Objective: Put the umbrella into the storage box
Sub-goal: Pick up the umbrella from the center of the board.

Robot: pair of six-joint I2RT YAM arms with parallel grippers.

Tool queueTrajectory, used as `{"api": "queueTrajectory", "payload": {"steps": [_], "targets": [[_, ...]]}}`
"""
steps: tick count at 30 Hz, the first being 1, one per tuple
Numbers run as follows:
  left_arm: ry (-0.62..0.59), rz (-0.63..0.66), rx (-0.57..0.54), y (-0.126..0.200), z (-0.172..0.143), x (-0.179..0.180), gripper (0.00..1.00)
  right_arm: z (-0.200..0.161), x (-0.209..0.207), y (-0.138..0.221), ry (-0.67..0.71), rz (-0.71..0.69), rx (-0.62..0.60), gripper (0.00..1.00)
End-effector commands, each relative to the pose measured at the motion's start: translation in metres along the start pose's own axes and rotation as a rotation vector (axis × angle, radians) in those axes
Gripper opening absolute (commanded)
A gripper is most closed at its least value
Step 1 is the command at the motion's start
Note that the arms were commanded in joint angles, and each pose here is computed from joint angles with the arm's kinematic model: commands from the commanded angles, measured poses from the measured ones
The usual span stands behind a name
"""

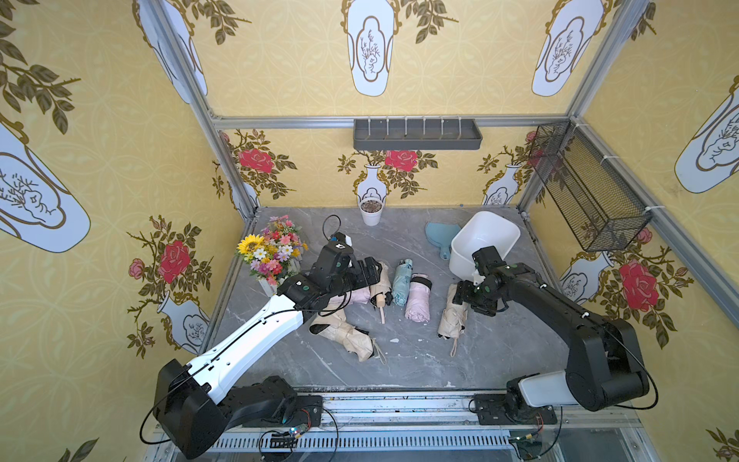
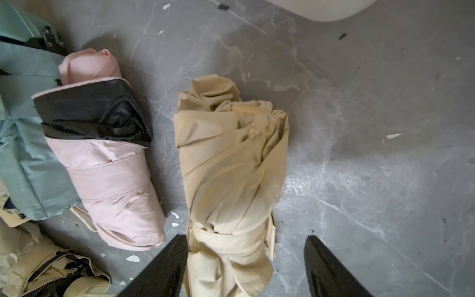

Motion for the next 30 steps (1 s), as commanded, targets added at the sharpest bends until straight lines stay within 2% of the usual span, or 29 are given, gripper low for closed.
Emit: {"api": "queueTrajectory", "payload": {"steps": [1,7,22,26,30], "targets": [[0.003,-0.001,-0.004,-0.008,0.000,-0.006,0.94,0.004,0.004,-0.004,0.012,0.025,-0.018,0.77],[-0.011,-0.007,0.022,-0.021,-0.004,-0.019,0.94,0.001,0.006,-0.020,0.010,0.011,0.011,0.77],[-0.001,-0.034,0.030,-0.030,-0.006,-0.030,0.94,-0.011,0.001,-0.044,-0.005,-0.052,0.096,0.57],[-0.003,-0.047,0.025,-0.028,-0.006,-0.036,0.94,-0.013,0.002,-0.039,0.005,-0.048,0.086,0.37],[-0.013,-0.065,0.020,-0.024,-0.005,-0.044,0.94,-0.015,0.012,-0.020,0.024,-0.030,0.037,0.29]]}}
Point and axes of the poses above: each gripper's point midway between its finger pads, its own y axis back along the fingers, its own x axis along the line the jaws close on, z = x × y, the point moved 3 cm from there along y, back along the fingers, and after that the axes turned 6 degrees about y, right-handed, at the moved point
